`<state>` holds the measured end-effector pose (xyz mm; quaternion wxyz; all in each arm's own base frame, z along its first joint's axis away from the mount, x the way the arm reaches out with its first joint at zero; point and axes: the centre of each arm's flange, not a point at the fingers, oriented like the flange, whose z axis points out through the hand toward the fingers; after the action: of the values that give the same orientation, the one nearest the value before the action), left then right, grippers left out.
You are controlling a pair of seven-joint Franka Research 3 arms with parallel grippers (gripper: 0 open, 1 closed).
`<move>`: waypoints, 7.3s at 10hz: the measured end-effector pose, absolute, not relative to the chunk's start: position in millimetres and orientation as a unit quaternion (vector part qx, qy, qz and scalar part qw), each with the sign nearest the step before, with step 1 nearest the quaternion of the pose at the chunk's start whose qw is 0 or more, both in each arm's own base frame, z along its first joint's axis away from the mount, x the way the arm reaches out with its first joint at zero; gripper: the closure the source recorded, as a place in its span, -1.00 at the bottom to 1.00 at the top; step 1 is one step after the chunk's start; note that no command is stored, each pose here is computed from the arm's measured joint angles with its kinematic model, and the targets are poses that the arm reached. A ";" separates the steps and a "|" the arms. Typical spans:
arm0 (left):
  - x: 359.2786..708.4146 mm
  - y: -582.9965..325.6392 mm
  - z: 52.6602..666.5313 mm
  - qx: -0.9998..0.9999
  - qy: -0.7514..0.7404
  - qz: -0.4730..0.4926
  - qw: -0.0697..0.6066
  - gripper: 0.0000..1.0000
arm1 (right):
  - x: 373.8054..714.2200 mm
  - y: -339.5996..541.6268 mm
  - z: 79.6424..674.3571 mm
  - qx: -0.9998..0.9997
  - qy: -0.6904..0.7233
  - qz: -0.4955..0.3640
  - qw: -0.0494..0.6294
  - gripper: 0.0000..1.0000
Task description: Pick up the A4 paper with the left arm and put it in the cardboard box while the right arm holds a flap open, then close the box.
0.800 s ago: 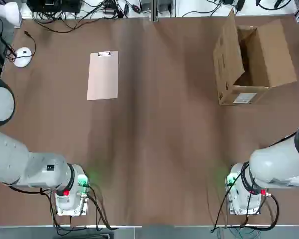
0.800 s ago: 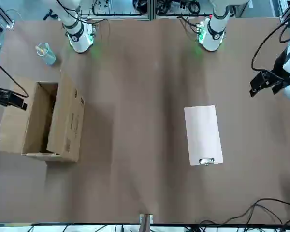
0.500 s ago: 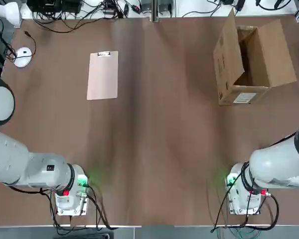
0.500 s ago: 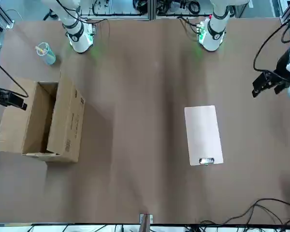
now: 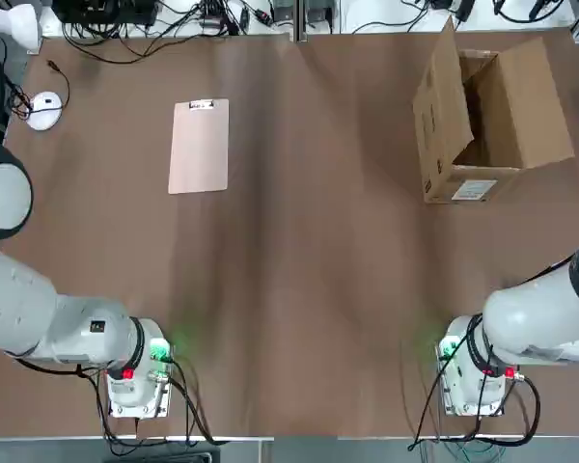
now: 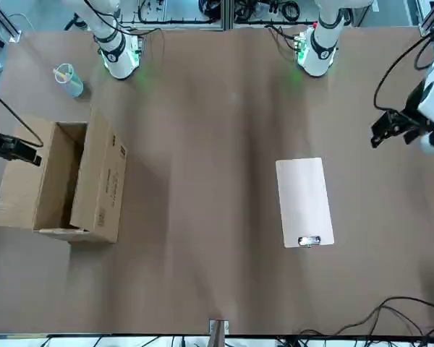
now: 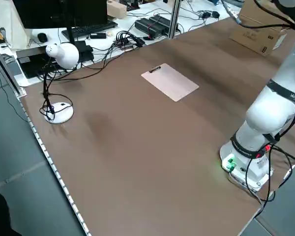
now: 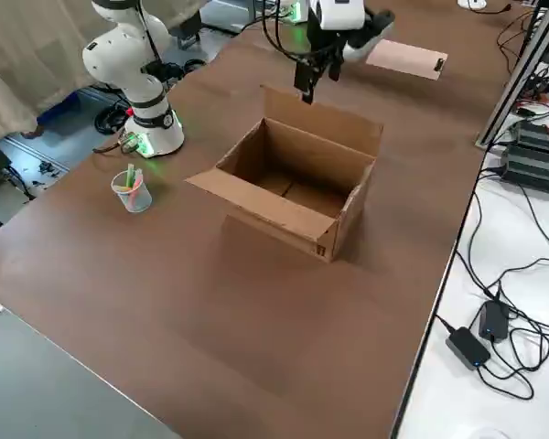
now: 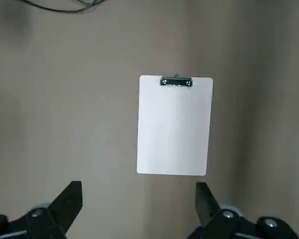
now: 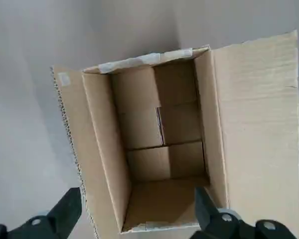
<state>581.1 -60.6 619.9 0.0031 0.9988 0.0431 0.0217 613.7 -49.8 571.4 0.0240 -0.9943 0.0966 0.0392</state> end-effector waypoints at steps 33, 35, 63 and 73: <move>725.9 -114.2 183.3 0.763 0.644 -0.029 0.045 0.37 | 713.7 -148.4 340.7 -0.687 0.725 -0.038 0.024 0.84; 726.0 -114.2 183.6 0.763 0.644 -0.030 0.045 0.40 | 713.7 -148.2 340.9 -0.688 0.725 -0.038 0.024 0.92; 626.3 -149.6 578.0 0.801 0.598 -0.027 -0.002 0.40 | 622.5 414.1 372.2 -0.648 0.759 -0.012 0.063 0.92; 586.9 -228.7 611.5 0.746 0.664 -0.047 0.023 0.40 | 636.9 408.4 343.3 -0.656 0.750 -0.050 0.069 0.14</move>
<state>586.9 -228.7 611.5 0.0226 0.7461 0.6638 -0.0469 636.9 408.4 343.3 0.0686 -0.6561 0.7499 -0.0499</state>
